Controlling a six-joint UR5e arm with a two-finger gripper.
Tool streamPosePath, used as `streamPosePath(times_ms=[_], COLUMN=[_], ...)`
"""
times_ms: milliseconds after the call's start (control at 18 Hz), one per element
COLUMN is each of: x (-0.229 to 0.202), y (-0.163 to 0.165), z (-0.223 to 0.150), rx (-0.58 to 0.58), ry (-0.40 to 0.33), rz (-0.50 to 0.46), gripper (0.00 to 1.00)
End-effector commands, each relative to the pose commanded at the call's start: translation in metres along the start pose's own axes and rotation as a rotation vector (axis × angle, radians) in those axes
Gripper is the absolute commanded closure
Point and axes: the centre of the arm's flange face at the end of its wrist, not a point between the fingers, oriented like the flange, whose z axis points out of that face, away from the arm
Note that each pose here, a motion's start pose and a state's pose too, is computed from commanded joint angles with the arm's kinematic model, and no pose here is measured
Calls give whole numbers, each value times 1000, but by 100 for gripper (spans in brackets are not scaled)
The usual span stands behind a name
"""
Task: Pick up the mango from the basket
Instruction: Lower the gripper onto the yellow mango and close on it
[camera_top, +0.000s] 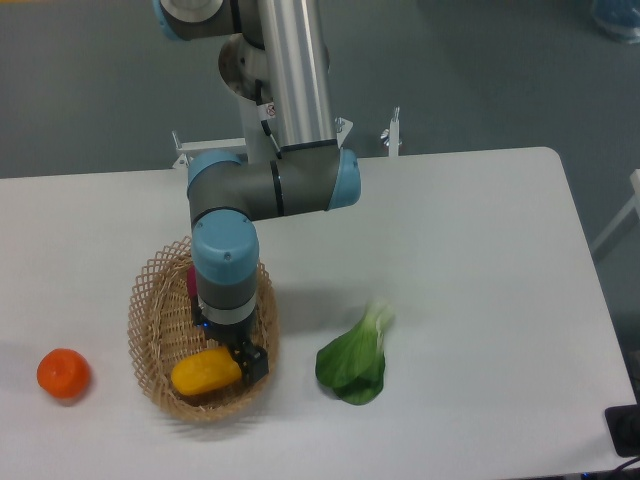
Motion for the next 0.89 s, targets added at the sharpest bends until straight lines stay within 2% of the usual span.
streamPosePath(times_ms=[222, 278, 444, 611, 722, 889], x=[3, 3, 3, 4, 3, 3], y=[-1, -1, -1, -2, -2, -4], z=[4, 4, 4, 2, -5, -15], rx=[-5, -5, -5, -4, 2, 19], ry=[6, 6, 6, 2, -5, -14], rz=[4, 2, 1, 1, -13, -28], gripper=[0, 7, 42, 65, 75, 76])
